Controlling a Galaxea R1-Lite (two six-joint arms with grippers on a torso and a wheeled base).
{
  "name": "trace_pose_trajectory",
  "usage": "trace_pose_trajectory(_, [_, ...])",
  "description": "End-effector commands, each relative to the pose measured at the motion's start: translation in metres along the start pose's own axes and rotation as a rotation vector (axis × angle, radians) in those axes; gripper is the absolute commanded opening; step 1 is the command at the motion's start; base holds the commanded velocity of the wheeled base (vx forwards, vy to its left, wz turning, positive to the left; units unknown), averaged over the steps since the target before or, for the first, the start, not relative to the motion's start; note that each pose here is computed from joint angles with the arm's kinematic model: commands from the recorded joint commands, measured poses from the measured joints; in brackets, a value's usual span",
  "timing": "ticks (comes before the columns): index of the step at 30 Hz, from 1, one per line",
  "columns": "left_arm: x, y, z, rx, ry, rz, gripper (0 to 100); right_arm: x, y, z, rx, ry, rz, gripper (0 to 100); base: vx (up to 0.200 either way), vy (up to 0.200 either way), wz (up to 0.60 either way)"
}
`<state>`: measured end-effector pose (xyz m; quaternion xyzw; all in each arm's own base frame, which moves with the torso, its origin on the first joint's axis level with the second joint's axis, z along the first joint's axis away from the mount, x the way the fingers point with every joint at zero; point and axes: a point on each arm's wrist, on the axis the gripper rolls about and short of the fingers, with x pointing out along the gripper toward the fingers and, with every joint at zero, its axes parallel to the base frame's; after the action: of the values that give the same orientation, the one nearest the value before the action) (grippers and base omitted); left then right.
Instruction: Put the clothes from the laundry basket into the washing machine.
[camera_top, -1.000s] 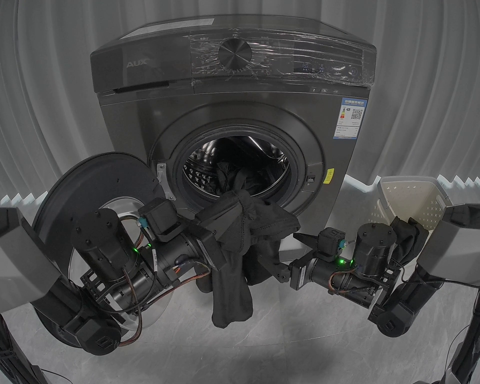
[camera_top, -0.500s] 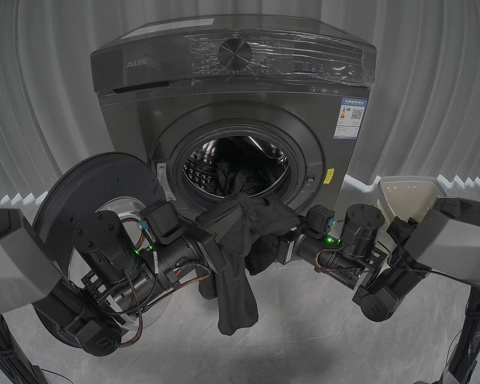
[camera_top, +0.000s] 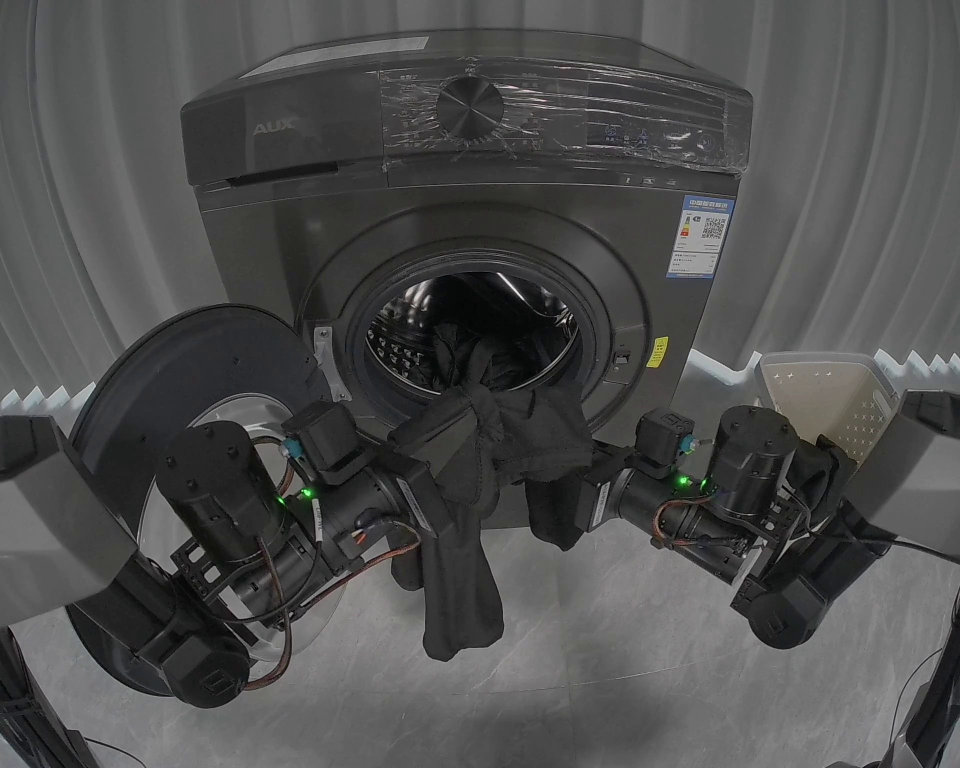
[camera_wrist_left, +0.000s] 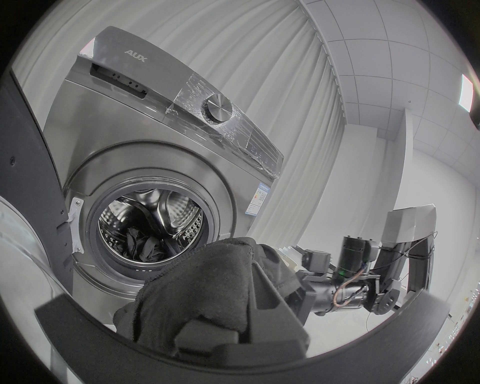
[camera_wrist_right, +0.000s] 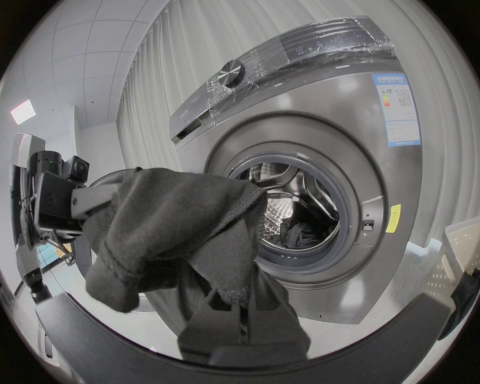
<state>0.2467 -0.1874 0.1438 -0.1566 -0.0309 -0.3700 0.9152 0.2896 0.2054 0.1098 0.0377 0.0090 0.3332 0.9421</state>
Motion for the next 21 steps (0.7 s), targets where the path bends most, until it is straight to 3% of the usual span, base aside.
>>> trace_pose_trajectory(1, [0.004,0.000,0.001,-0.003,-0.014,0.013,0,-0.014,0.001,0.016,-0.002,-0.032,-0.008,0,0.000,0.000,0.00])
trace_pose_trajectory(6, [0.003,0.001,0.001,-0.008,-0.013,0.014,0,-0.015,0.000,0.019,-0.002,-0.039,-0.012,0,0.000,0.000,0.00])
trace_pose_trajectory(7, [0.003,0.001,0.000,-0.009,-0.009,0.017,100,-0.015,-0.001,0.019,-0.002,-0.041,-0.017,0,0.000,0.000,0.00])
trace_pose_trajectory(15, [0.003,0.019,-0.008,-0.009,0.003,0.128,100,-0.018,-0.004,0.033,-0.007,-0.083,-0.032,0,0.000,0.000,0.00])
trace_pose_trajectory(21, [0.005,0.023,-0.018,-0.010,0.030,0.143,100,-0.018,-0.003,0.035,-0.007,-0.091,-0.031,0,0.000,0.000,0.00])
